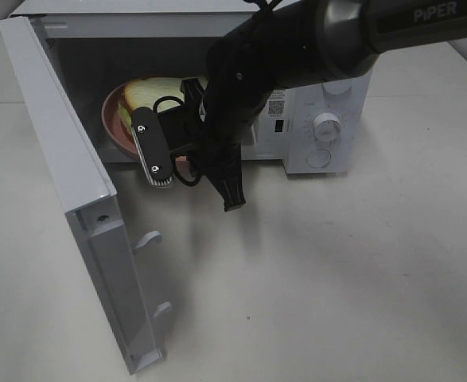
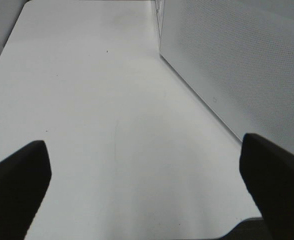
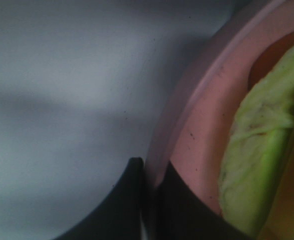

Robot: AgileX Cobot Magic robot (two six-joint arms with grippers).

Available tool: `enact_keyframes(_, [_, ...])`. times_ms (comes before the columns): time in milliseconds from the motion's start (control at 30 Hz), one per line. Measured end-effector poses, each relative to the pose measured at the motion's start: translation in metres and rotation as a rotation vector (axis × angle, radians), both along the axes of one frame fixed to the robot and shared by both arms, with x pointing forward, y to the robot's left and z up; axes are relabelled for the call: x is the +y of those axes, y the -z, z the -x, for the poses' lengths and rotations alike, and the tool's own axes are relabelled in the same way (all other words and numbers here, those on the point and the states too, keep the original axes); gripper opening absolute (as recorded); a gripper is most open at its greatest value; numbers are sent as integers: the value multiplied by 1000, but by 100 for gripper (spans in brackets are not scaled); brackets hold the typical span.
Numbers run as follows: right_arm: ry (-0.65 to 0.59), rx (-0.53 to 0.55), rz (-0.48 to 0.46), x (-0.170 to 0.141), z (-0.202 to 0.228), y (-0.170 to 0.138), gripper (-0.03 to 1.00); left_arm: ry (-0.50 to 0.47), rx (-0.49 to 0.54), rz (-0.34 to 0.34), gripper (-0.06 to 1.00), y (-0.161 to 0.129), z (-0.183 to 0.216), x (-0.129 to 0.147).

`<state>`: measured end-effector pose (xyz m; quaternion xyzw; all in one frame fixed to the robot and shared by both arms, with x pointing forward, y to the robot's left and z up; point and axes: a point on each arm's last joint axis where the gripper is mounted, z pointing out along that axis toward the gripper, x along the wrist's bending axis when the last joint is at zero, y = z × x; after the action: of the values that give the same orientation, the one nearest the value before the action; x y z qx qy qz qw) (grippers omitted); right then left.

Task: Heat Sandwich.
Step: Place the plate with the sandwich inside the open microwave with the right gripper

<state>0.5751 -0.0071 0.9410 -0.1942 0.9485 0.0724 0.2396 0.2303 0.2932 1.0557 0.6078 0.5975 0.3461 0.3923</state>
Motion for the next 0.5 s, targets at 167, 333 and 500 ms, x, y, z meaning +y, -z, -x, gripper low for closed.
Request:
enact_keyframes(167, [47,7,-15,9,-12,2,4,0,0,0,97,0,0,0])
enact_keyframes(333, [73,1,-34,17,-21,0,4,-2,0,-2,97,0,0,0])
enact_keyframes(500, [91,3,-25,21,-31,-2,4,-2,0,-2,97,0,0,0])
